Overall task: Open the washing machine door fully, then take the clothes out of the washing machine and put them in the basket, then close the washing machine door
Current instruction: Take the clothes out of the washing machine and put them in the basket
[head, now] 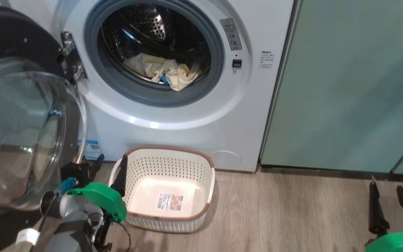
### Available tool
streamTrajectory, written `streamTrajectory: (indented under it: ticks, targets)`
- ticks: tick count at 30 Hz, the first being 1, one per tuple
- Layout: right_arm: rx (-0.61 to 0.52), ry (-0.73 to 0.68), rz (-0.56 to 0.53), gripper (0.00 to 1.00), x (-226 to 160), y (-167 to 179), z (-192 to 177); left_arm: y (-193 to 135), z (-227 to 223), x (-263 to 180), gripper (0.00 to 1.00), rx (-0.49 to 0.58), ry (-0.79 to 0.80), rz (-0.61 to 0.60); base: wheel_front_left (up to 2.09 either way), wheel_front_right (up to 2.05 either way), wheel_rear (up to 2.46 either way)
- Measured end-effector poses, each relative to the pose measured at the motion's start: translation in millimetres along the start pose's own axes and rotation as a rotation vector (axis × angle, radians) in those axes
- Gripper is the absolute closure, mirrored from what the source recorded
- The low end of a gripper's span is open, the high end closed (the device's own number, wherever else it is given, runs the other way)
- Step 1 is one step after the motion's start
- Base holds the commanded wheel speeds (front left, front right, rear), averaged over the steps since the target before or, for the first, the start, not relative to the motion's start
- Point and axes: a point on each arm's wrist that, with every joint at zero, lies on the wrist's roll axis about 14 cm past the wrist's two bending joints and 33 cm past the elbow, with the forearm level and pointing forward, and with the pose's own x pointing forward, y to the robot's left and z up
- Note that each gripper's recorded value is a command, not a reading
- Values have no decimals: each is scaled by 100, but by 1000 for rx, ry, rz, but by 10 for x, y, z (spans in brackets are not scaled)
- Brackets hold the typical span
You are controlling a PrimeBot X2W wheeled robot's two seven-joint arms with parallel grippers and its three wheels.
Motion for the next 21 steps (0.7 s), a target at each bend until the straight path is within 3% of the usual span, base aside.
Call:
streamTrajectory:
  ticks: [11,21]
  targets:
    - [0,4,0,0,2,2,-11,-31,93,46,0,2,-27,-7,162,-160,-3]
    - [0,7,3,0,13,13,-20,-22,126,51,0,1,-39,-5,35,-35,0]
